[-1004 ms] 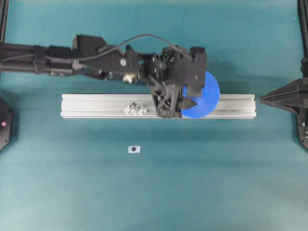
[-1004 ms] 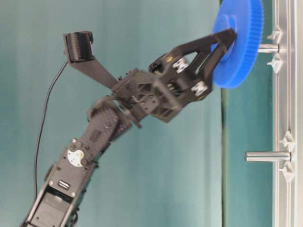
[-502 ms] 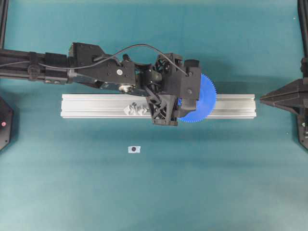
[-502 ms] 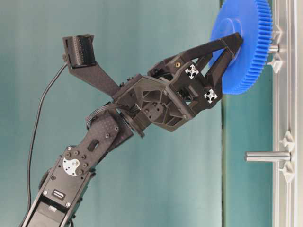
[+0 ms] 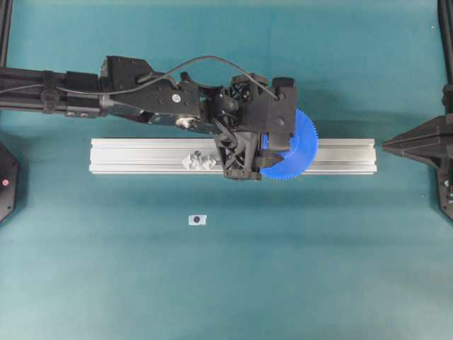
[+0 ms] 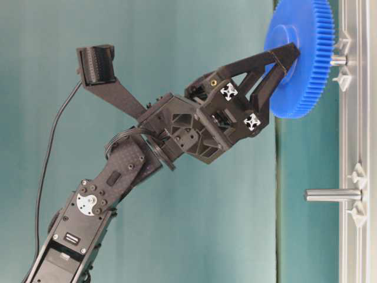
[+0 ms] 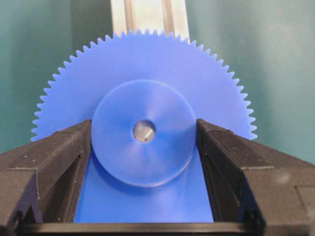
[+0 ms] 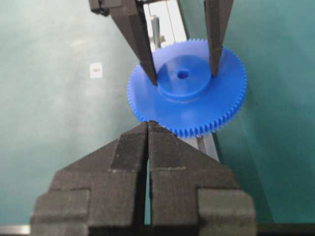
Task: Find the location of the shaft and insert the large gear.
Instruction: 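Align the gear's center hole above the metal shaft with the left gripper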
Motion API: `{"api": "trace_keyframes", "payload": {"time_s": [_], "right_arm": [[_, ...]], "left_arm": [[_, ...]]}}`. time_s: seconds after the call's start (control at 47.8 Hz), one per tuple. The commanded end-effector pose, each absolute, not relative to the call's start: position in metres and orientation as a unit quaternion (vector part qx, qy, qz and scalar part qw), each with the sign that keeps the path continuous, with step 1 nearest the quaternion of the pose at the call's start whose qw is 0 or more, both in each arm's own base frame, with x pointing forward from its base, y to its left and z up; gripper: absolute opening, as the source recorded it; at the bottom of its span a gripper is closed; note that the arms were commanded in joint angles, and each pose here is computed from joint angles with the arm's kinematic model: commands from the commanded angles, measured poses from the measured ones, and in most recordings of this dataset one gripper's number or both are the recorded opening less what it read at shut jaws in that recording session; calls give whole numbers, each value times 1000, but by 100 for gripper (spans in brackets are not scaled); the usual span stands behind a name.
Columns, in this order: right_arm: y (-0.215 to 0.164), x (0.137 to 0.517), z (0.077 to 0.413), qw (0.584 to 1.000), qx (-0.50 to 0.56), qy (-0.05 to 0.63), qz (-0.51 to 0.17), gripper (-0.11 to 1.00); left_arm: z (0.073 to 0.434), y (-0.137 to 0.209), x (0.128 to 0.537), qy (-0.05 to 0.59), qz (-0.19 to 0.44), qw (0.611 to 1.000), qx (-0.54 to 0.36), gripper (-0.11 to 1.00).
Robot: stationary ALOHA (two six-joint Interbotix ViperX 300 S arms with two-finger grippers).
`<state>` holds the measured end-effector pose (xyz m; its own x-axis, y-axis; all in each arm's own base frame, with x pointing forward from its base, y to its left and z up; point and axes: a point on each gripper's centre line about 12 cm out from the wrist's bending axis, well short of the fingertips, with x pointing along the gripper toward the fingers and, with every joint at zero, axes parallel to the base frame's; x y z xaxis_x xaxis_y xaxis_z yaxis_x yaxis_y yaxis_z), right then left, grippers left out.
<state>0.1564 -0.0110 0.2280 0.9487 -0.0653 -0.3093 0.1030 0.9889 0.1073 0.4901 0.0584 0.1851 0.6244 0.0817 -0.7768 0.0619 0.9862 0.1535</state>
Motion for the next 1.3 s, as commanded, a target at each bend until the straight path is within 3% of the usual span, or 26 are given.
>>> {"api": "trace_keyframes", "payload": {"time_s": [0.0, 0.774, 0.962, 1.275], "right_arm": [[-11, 159, 235, 986, 65, 145, -44, 0], [-11, 159, 235, 986, 65, 144, -44, 0], [-11, 159, 234, 986, 66, 145, -44, 0], [-11, 159, 235, 987, 65, 140, -44, 0]], "left_arm": [[206, 62, 490, 414, 15, 907, 77, 70], [208, 62, 491, 410, 45, 911, 12, 71], [205, 62, 491, 418, 48, 907, 5, 81], [204, 52, 496, 435, 38, 900, 6, 82]]}}
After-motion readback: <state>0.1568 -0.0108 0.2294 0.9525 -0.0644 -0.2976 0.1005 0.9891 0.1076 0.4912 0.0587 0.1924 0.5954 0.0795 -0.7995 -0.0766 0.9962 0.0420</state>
